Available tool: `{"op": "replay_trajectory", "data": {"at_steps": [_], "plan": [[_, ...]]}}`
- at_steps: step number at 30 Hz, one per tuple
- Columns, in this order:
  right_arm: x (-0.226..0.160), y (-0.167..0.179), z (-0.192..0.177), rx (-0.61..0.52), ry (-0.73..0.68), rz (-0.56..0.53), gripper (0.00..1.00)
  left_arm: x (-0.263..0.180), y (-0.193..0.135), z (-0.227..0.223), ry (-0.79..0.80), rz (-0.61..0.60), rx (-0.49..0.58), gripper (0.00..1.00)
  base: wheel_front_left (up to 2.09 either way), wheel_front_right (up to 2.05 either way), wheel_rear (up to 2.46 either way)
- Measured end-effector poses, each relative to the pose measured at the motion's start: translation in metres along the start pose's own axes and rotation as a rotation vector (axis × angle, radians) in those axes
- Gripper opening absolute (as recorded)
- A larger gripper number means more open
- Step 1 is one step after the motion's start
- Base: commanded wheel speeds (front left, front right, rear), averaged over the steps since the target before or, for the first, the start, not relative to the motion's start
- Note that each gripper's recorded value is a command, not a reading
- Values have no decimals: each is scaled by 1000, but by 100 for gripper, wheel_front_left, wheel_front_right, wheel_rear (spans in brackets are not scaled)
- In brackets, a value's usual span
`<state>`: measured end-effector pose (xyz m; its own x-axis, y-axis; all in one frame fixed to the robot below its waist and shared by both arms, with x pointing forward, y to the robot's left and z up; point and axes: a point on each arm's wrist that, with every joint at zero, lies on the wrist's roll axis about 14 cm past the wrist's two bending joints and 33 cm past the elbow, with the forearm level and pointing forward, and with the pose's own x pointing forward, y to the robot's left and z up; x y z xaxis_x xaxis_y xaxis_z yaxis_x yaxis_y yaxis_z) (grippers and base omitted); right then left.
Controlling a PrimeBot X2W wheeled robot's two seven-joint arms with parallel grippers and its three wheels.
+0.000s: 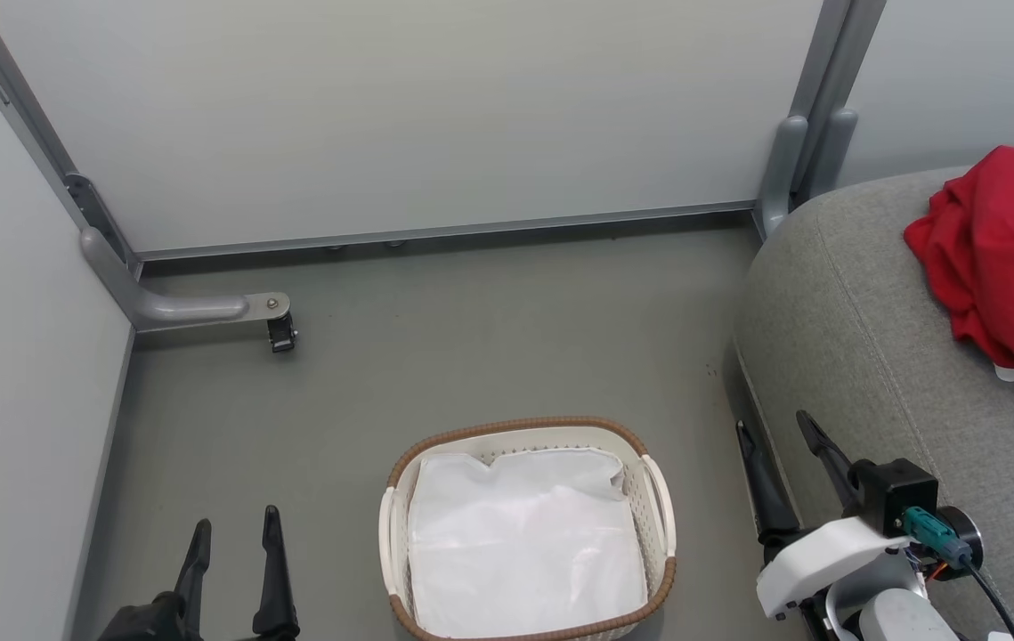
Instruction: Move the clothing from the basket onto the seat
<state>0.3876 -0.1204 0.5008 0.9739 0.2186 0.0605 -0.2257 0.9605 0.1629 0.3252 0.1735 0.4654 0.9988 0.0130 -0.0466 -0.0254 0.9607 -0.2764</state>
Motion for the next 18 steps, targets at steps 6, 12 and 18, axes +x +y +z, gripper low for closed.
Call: {"op": "replay_trajectory", "data": {"at_steps": [6,12,18], "plan": [[0,0,0,6,1,0,100,1,0,0,-1,-2,5,100,0,0,0],[-1,0,-3,8,9,-3,0,1,-1,0,-1,-8,1,0,0,0,0],[-10,-5,-20,71,64,-35,0,-2,4,-11,42,18,-49,0,0,0,0]]}}
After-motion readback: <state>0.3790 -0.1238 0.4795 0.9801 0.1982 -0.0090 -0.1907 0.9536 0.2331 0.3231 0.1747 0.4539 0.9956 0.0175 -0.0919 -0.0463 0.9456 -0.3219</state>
